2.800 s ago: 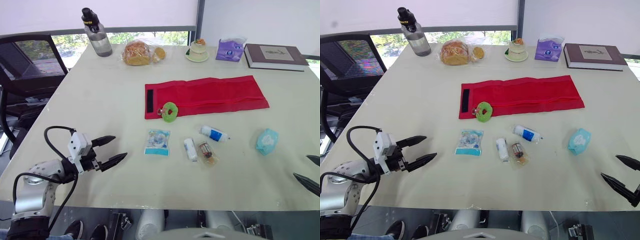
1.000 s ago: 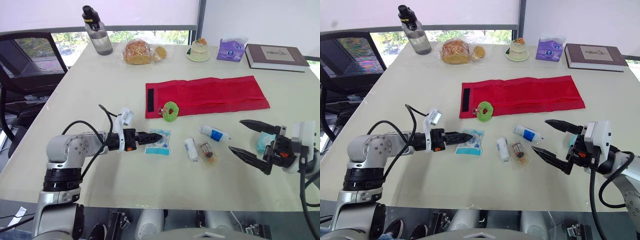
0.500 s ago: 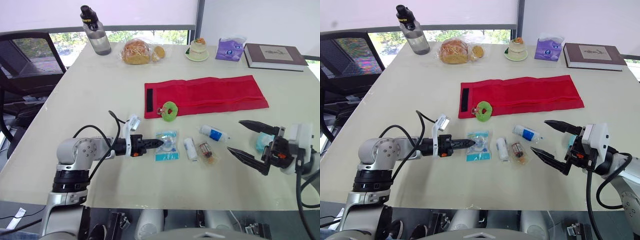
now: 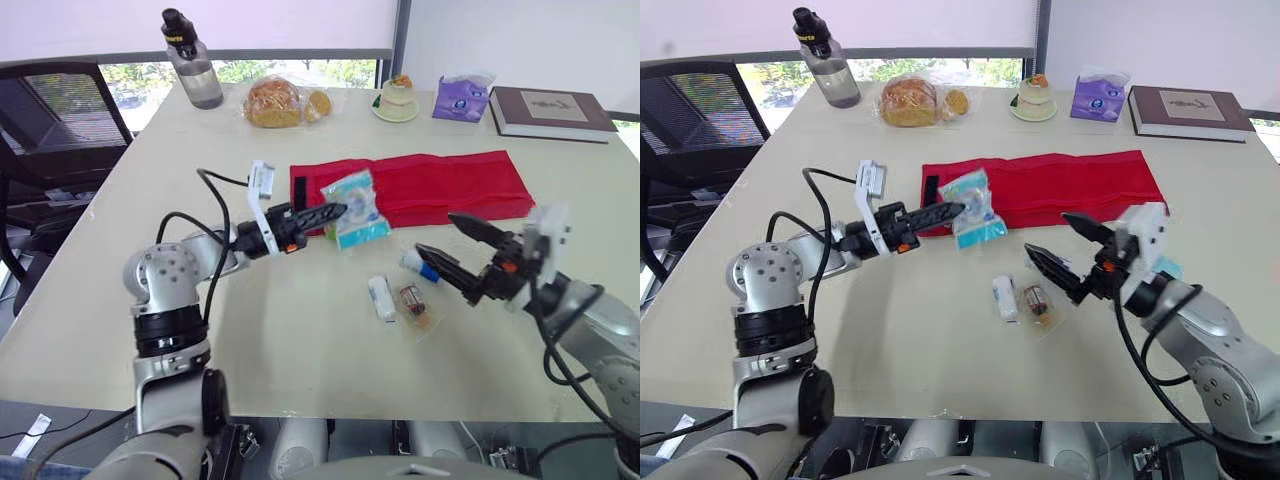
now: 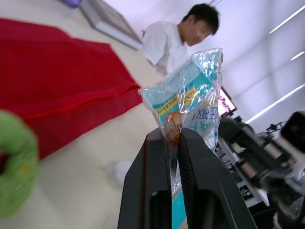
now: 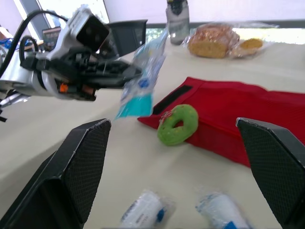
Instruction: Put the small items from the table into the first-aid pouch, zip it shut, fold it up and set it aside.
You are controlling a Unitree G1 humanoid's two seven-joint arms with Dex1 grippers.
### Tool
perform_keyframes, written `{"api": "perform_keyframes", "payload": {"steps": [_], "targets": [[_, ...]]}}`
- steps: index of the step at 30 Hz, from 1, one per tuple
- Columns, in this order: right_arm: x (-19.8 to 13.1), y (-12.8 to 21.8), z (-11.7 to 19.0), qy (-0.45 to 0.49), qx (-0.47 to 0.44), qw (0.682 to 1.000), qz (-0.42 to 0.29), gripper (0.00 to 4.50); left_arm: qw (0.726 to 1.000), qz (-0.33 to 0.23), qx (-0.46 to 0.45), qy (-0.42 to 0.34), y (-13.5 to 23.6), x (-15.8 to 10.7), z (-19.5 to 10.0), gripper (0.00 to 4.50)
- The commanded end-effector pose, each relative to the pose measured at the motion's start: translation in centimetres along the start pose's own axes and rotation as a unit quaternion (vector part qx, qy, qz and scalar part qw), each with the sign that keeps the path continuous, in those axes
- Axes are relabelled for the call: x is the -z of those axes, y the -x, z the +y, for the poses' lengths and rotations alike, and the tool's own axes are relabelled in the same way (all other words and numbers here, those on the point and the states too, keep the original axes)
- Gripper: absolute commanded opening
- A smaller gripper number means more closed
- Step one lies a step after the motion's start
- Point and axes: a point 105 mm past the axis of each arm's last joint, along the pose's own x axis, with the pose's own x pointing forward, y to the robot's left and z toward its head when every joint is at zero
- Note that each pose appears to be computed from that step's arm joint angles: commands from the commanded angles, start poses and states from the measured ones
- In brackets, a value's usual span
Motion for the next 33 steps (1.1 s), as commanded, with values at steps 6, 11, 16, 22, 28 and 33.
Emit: {"api": "perform_keyframes", "payload": {"steps": [6,11,16,22,28,33], "targets": [[-2.5,-3.6,2.3,-0.137,-0.011,0.99,-0.028,4.5,0.997,0.005,0.062,-0.049,-2.3,-1.1,-3.5,0.03],[-3.3,-3.8,2.7,-0.164,-0.013,0.986,-0.04,4.25,0.997,0.007,0.064,-0.049,-2.6,-1.0,-3.5,0.0],[-4.0,-3.6,2.6,-0.17,-0.01,0.984,-0.052,2.23,0.997,0.014,0.064,-0.047,-2.6,-0.7,-3.2,0.0],[-3.7,-3.3,2.3,-0.172,0.001,0.984,-0.046,0.07,0.997,0.019,0.064,-0.047,-2.4,-0.5,-2.9,0.0],[-3.4,-3.2,2.0,-0.173,0.009,0.984,-0.042,0.07,0.997,0.02,0.062,-0.046,-2.2,-0.3,-2.7,0.0],[-3.3,-3.1,1.9,-0.175,0.011,0.984,-0.039,0.07,0.998,0.015,0.043,-0.053,-1.9,-0.5,-1.9,0.82]]}}
